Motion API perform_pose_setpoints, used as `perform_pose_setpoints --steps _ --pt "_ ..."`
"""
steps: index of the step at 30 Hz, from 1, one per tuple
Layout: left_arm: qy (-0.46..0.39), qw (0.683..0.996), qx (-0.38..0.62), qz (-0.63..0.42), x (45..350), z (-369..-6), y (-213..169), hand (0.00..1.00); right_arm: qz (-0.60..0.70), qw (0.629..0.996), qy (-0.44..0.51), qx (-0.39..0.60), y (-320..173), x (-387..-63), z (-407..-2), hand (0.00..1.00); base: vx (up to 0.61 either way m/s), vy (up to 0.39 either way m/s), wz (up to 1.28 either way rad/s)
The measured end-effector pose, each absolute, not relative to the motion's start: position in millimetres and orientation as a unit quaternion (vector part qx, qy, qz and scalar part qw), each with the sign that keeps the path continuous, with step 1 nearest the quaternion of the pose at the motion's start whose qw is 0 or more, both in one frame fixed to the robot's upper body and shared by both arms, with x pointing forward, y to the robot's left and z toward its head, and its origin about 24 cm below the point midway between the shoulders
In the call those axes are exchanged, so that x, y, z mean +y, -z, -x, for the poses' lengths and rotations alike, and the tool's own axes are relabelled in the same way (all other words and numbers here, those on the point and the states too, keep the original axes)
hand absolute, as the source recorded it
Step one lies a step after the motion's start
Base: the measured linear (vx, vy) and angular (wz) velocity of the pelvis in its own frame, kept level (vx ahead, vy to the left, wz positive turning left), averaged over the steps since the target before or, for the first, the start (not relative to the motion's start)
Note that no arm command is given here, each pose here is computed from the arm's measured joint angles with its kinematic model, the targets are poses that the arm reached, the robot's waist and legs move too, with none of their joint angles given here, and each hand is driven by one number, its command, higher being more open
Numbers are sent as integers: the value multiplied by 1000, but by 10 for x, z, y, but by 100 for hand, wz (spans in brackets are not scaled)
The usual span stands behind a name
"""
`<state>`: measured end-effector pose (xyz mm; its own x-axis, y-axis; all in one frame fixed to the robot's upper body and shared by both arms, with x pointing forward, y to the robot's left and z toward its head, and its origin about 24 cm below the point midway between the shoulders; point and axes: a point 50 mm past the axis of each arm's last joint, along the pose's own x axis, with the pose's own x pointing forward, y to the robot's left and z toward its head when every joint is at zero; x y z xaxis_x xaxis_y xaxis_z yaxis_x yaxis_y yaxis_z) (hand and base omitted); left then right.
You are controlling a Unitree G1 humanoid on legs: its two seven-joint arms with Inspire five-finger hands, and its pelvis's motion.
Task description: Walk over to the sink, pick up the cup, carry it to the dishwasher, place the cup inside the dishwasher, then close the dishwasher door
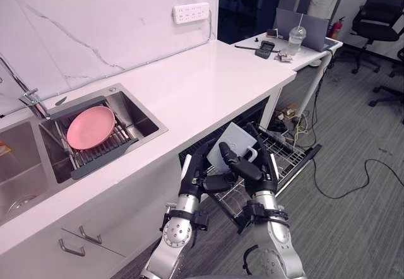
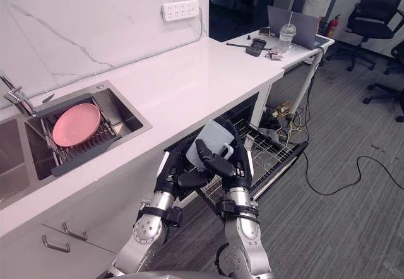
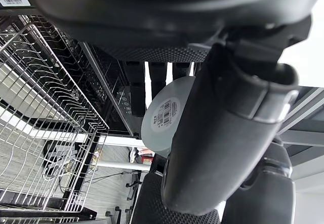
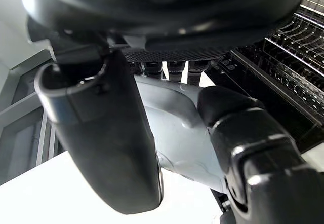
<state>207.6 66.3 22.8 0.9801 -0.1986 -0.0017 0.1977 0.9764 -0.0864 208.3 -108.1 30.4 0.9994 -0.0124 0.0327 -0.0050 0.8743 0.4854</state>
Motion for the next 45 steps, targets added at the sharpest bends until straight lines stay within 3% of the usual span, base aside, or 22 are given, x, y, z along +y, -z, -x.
perform_pose_setpoints --steps 12,13,28,29,36,45 --pt "127 991 -6 39 602 -2105 -275 30 -323 947 -2 -2 -263 -1074 -2083 90 -2 -2 1" --pt "128 991 -7 39 601 -2107 -278 30 -332 943 -3 -2 -265 -1072 -2088 30 0 0 0" --pt "151 988 -22 18 626 -2162 -319 30 -360 933 -2 -2 -274 -1129 -2171 30 -12 -11 4" --pt "150 988 -21 19 621 -2162 -319 90 -360 933 -1 -3 -274 -1133 -2173 30 0 0 0" --pt "158 987 -28 24 650 -2146 -319 90 -351 936 3 -33 -386 -1207 -2292 30 0 0 0" --pt "73 996 -12 42 925 -2143 -254 90 -253 956 58 -138 -753 -1488 -2331 30 0 0 0"
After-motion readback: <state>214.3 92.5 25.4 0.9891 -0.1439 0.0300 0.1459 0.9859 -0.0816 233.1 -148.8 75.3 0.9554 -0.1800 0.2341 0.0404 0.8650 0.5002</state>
